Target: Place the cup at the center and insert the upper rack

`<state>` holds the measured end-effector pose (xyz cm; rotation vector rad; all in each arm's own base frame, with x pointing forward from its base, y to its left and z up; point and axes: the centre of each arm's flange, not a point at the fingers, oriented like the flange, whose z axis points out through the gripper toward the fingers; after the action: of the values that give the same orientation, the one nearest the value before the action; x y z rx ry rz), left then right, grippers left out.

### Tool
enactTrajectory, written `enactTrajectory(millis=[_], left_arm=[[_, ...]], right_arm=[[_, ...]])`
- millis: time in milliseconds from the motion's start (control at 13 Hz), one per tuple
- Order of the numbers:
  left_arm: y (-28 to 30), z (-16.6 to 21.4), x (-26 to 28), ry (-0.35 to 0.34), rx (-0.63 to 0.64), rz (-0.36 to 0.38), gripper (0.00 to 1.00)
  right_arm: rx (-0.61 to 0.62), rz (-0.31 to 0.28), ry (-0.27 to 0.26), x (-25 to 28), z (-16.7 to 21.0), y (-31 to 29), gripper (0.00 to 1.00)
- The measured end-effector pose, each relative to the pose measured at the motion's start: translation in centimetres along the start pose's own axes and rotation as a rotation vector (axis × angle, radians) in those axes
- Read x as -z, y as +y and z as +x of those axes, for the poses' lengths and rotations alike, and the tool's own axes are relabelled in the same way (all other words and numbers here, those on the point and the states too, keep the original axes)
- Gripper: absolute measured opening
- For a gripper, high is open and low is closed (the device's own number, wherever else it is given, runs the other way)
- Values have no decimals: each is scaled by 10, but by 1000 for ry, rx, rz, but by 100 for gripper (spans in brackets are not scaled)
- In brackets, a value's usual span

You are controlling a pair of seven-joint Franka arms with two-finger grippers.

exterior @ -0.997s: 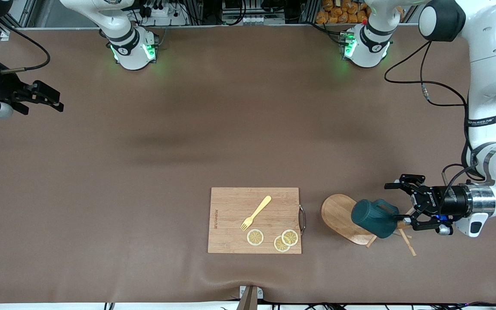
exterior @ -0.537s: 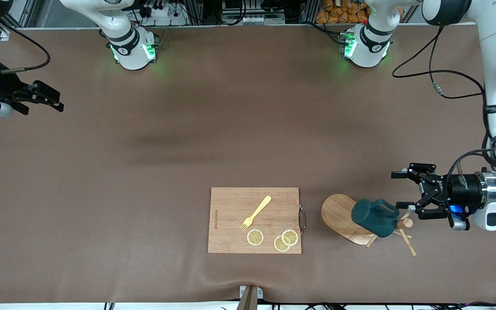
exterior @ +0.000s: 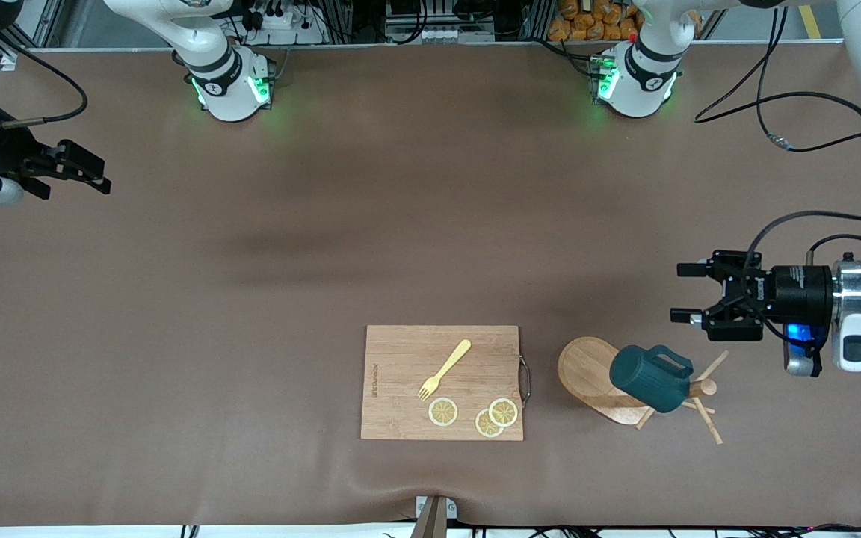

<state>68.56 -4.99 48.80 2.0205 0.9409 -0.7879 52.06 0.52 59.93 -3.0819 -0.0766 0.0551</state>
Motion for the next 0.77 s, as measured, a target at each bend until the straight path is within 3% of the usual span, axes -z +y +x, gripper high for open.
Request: enactTrajectory(millis=[153, 460, 767], left_arm=[[1, -28, 2, 58, -40, 81, 100], [-8, -98, 8, 244, -189, 343, 100], [-26, -139, 20, 407, -284, 592, 100]], right_arm=[[1, 0, -1, 0, 0, 0, 100], [1, 0, -2, -1, 0, -1, 100], [2, 0, -3, -1, 0, -1, 100]])
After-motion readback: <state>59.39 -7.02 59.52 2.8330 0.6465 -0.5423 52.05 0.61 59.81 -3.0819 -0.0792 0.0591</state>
